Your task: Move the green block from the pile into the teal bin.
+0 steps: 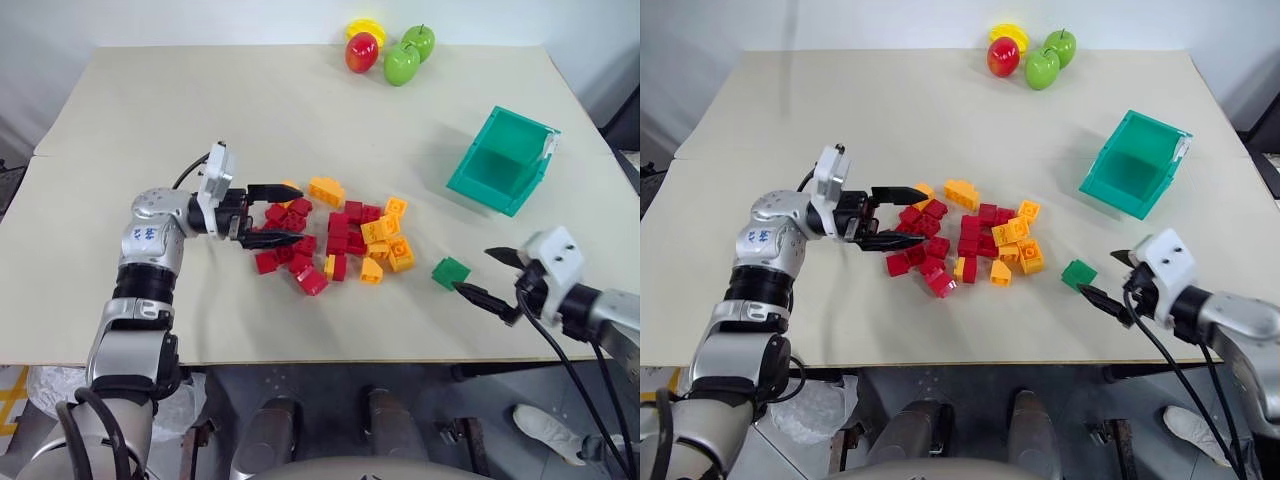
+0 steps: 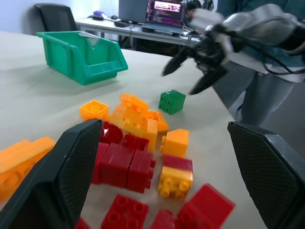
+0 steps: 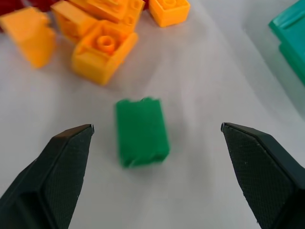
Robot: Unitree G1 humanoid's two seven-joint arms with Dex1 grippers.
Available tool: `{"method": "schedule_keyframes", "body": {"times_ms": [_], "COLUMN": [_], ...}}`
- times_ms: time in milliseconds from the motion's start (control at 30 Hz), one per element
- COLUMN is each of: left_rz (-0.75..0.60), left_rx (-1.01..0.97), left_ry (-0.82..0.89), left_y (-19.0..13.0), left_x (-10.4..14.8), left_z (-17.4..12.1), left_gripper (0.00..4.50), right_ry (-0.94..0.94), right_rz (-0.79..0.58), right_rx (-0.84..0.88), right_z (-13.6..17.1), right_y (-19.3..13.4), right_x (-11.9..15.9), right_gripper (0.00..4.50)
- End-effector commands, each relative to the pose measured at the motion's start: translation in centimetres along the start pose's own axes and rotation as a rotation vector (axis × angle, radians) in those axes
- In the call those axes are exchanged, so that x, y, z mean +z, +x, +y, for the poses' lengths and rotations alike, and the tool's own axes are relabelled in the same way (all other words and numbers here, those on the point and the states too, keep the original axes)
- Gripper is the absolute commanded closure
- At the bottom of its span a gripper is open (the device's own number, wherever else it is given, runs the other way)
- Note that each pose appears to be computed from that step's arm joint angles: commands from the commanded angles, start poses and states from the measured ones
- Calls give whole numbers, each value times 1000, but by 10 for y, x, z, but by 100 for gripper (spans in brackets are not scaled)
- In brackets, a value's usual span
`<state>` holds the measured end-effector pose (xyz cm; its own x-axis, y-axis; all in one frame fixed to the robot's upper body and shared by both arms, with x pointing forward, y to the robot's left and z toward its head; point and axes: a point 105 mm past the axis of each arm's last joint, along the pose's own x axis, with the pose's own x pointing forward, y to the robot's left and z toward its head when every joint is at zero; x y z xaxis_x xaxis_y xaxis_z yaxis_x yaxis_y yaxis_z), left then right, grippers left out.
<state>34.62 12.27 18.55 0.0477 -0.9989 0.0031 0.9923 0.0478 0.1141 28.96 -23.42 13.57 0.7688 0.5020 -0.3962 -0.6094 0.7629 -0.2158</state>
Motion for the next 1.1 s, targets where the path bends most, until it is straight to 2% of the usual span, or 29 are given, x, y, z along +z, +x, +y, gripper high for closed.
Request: {"method": "schedule_keyframes", "body": {"times_ms": [33, 67, 167, 267, 367, 400, 633, 833, 933, 1100], "left_rz": [-23, -20, -27, -22, -24, -23, -39, -38, -57, -82], "left_rx": [23, 32, 81, 104, 122, 131, 150, 188, 167, 176], "left_ry": [73, 81, 86, 87, 98, 104, 126, 137, 151, 144], "left_y": [-4, -6, -12, -15, -15, -15, 14, 54, 65, 60], "left_x": [13, 12, 13, 12, 13, 13, 11, 9, 12, 16], "left_z": [-1, -2, -2, -2, -1, 0, 10, 27, 28, 30], "left_gripper": [4, 2, 0, 0, 0, 0, 0, 0, 0, 0], "right_ry": [0, -11, -12, -35, -49, -57, -107, -145, -141, -173], "right_rz": [83, 122, 87, 60, 11, 1, -142, -160, -188, -262], "right_rx": [-2, 24, -9, -13, -103, -135, -400, -622, -657, -531], "right_z": [-8, -7, -13, -12, -23, -27, -79, -136, -148, -129], "right_y": [11, 17, 27, 21, 15, 13, 3, 14, 21, 26], "right_x": [-11, -14, -1, 9, 27, 33, 79, 87, 91, 102], "right_gripper": [0, 19, 84, 183, 286, 302, 301, 301, 206, 50]}}
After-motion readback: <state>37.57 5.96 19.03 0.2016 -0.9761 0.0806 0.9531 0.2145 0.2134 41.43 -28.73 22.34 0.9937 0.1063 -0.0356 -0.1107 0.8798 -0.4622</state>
